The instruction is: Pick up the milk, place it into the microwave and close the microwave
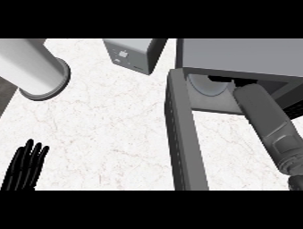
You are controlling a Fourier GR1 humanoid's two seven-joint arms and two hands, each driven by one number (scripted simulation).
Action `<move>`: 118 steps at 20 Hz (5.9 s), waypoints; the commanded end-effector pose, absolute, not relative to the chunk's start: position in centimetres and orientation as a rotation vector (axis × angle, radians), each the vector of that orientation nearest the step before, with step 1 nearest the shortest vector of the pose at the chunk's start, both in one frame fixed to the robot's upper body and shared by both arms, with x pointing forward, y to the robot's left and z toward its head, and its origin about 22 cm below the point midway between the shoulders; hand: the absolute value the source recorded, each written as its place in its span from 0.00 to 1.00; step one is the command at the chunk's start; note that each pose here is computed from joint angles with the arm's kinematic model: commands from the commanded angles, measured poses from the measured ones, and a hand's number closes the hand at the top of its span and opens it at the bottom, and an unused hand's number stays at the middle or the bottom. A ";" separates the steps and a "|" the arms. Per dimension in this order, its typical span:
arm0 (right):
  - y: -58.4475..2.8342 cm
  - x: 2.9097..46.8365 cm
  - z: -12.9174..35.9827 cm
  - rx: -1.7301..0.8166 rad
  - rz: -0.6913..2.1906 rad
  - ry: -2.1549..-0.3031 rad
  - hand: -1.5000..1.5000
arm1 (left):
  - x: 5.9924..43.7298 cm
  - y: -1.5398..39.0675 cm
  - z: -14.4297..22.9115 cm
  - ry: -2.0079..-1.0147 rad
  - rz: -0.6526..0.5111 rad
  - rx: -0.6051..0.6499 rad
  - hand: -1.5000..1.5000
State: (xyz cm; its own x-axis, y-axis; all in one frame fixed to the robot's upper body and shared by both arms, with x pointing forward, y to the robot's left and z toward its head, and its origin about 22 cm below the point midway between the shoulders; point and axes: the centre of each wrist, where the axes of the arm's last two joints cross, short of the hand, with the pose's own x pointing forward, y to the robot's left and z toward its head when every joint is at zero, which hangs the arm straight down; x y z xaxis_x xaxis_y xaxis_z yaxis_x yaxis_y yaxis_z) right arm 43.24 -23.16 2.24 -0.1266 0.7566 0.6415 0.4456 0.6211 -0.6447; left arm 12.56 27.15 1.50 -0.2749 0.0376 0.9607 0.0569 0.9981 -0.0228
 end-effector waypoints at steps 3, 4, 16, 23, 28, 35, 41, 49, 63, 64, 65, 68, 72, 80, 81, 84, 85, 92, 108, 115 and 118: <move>-24.3 42.5 1.0 -1.104 0.443 -1.736 0.00 | 12.9 27.1 1.5 -1.848 -0.056 -0.047 0.00; -22.9 43.3 2.0 -1.109 0.440 -1.716 0.00 | 13.4 27.7 1.9 -1.850 -0.067 -0.060 0.00; -21.9 43.4 2.2 -0.819 0.476 -1.785 0.00 | 13.2 25.5 0.4 -1.845 -0.085 -0.122 0.00; -20.6 42.5 0.4 -0.660 0.388 -1.840 0.00 | 14.4 25.7 0.9 -1.866 -0.088 -0.137 0.00; -24.1 41.5 -0.8 -0.576 0.313 -1.825 0.00 | 14.1 24.4 1.0 -1.876 -0.104 -0.153 0.00; -24.4 38.5 -5.1 -0.497 0.234 -1.817 0.00 | 13.0 21.8 0.8 -1.864 -0.114 -0.163 0.00; -25.2 36.1 -7.8 -0.271 0.209 -1.829 0.00 | 14.2 22.2 1.1 -1.852 -0.097 -0.151 0.00; -27.8 32.7 -10.6 -0.145 0.153 -1.817 0.00 | 15.5 21.5 1.3 -1.868 -0.116 -0.149 0.00; -29.2 26.1 -14.6 0.146 -0.052 -1.861 0.00 | 16.4 20.0 1.1 -1.741 -0.326 -0.222 1.00; -30.6 26.2 -13.9 0.140 -0.046 -1.883 0.00 | 16.3 20.6 -0.1 -1.741 -0.328 -0.221 1.00; -31.9 24.7 -14.4 0.142 -0.045 -1.882 0.00 | 16.7 21.9 -0.5 -1.705 -0.366 -0.206 1.00; -32.5 25.1 -13.2 0.169 -0.024 -1.896 0.00 | 17.3 20.3 -0.7 -1.695 -0.461 -0.203 1.00; -33.4 23.3 -12.9 0.136 -0.024 -1.907 0.00 | 17.1 17.6 -1.4 -1.664 -0.673 -0.219 1.00; -34.7 21.2 -7.9 0.138 -0.032 -1.937 0.00 | 18.9 11.4 -3.6 -1.607 -0.752 -0.337 1.00; -36.6 19.9 -6.9 0.140 -0.008 -1.951 0.00 | 18.7 11.3 -4.3 -1.593 -0.746 -0.364 1.00; -36.7 17.7 -6.2 0.134 -0.024 -1.959 0.00 | 19.4 7.5 -4.6 -1.610 -0.792 -0.350 1.00; -36.7 18.0 -5.6 0.165 -0.009 -1.943 0.00 | 18.3 5.7 -3.9 -1.613 -0.785 -0.375 1.00; -35.9 16.4 -2.9 0.267 0.004 -1.995 0.00 | 21.8 2.7 -4.2 -1.597 -0.829 -0.357 1.00; -36.6 19.2 3.9 0.366 0.177 -2.071 0.00 | 27.9 0.9 1.1 -1.840 -0.481 -0.242 0.00; -36.2 20.5 5.6 0.431 0.184 -2.110 0.00 | 29.9 0.5 2.3 -1.903 -0.400 -0.193 0.00; -36.6 21.0 6.1 0.441 0.197 -2.103 0.00 | 31.1 0.3 3.5 -1.922 -0.363 -0.190 0.00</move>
